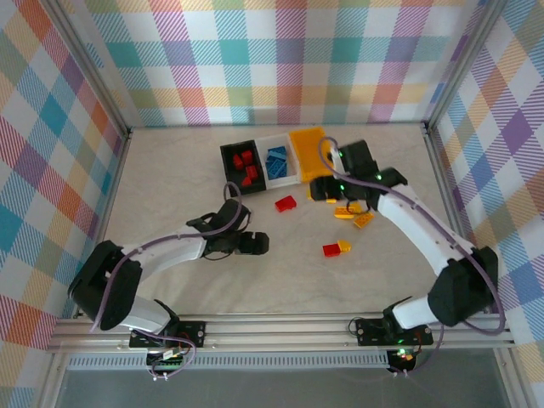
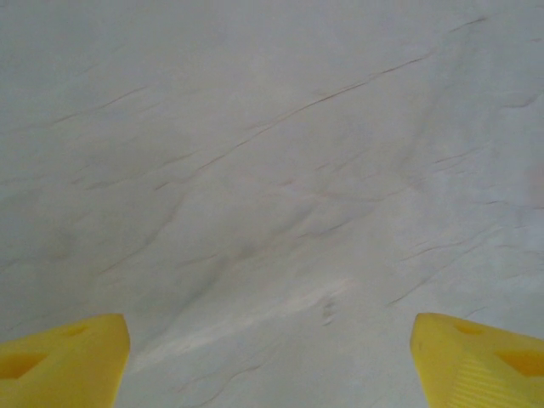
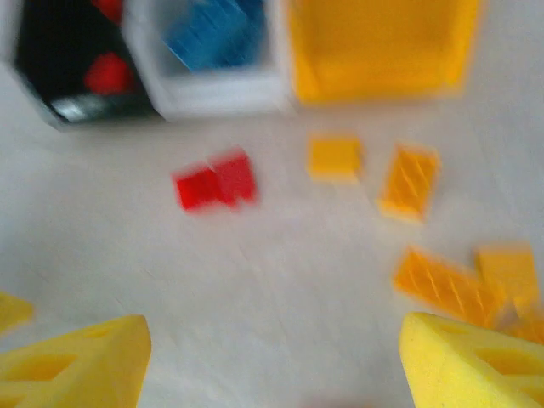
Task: Sort the legos into containers by color
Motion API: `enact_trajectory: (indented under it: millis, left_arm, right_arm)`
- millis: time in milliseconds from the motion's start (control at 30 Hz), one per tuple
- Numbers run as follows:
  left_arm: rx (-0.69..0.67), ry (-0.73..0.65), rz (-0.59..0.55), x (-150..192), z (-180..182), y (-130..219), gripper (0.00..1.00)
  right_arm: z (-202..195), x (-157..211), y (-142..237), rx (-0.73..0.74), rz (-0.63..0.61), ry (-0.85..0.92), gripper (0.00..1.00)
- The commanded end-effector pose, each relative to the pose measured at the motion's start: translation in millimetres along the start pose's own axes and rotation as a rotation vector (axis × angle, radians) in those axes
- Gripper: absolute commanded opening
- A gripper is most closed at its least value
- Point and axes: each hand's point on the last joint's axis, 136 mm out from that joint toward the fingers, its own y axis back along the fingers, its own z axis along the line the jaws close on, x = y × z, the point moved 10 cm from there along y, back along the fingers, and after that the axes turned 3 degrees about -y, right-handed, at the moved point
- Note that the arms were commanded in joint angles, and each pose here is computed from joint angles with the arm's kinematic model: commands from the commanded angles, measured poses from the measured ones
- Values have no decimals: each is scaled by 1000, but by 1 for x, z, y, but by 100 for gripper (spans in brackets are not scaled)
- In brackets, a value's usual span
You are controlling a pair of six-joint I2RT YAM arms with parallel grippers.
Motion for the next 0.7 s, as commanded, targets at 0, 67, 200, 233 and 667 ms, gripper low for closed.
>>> enact_trajectory:
  millis: [0, 67, 200, 233, 667]
  left_arm:
    - [89, -87, -31, -15, -34, -6, 86]
    - [123, -147, -14, -17, -51, -16, 86]
    - [216, -308, 46, -19, -94, -44, 86]
    - [229, -340, 67, -20, -103, -51, 85]
    - [276, -584, 253, -27, -158, -123, 85]
  right_arm:
    - [-25, 54, -13, 92, 181, -126, 78]
    - [-31, 68, -9, 97, 176, -150, 80]
    - [-44, 77, 4, 104, 131, -224, 81]
    - [-47, 78, 7, 110, 121, -242, 82]
    - [-78, 83, 46, 54, -7, -365, 87]
